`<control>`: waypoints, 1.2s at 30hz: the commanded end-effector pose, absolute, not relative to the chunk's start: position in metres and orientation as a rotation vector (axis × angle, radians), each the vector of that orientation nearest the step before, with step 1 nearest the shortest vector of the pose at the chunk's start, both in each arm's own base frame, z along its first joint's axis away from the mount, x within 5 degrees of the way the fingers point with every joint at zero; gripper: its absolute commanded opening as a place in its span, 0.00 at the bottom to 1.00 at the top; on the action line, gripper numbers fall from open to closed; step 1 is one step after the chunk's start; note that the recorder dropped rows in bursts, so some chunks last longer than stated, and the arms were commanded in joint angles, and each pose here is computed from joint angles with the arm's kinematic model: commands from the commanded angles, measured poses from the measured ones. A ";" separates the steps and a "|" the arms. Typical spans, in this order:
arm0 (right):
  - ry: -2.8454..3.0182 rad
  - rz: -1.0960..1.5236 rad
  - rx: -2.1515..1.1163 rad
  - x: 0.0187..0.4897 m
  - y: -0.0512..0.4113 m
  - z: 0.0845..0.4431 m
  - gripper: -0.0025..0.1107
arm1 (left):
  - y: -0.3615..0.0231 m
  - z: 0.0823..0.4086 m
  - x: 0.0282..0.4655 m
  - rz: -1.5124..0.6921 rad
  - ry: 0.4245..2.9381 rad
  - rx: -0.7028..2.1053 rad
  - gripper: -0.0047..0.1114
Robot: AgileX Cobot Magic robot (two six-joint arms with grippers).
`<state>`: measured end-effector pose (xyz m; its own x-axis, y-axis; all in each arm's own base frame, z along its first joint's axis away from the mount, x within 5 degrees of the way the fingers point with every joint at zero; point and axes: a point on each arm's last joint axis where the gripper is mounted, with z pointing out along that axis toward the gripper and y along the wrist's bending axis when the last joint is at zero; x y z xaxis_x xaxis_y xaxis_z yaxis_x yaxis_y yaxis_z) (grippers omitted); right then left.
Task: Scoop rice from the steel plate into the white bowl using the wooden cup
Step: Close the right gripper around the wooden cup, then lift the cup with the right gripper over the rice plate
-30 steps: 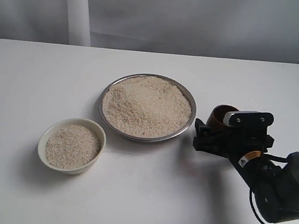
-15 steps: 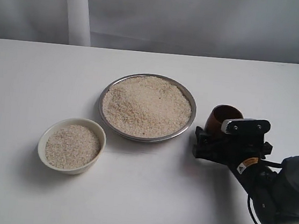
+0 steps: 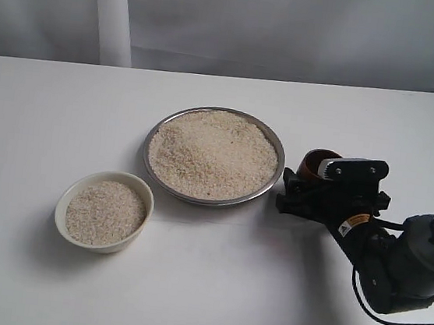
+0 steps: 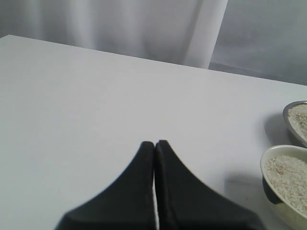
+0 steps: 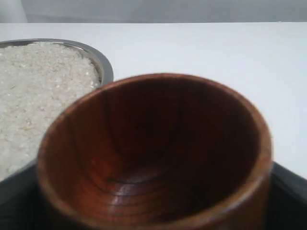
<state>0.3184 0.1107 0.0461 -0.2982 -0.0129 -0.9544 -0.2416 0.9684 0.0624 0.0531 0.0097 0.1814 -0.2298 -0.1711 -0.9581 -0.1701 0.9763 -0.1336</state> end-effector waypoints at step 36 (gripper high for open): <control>2.181 -0.089 -1.069 0.335 0.127 0.288 0.02 | 0.010 0.183 0.053 -0.001 1.797 -0.248 0.04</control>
<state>0.3354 0.1244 0.2727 -0.4202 -0.7074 -0.5683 -0.6505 0.6715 -0.3549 0.0531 0.0097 0.1814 -0.2298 -0.1711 -0.9581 -0.1701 0.9763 -0.1336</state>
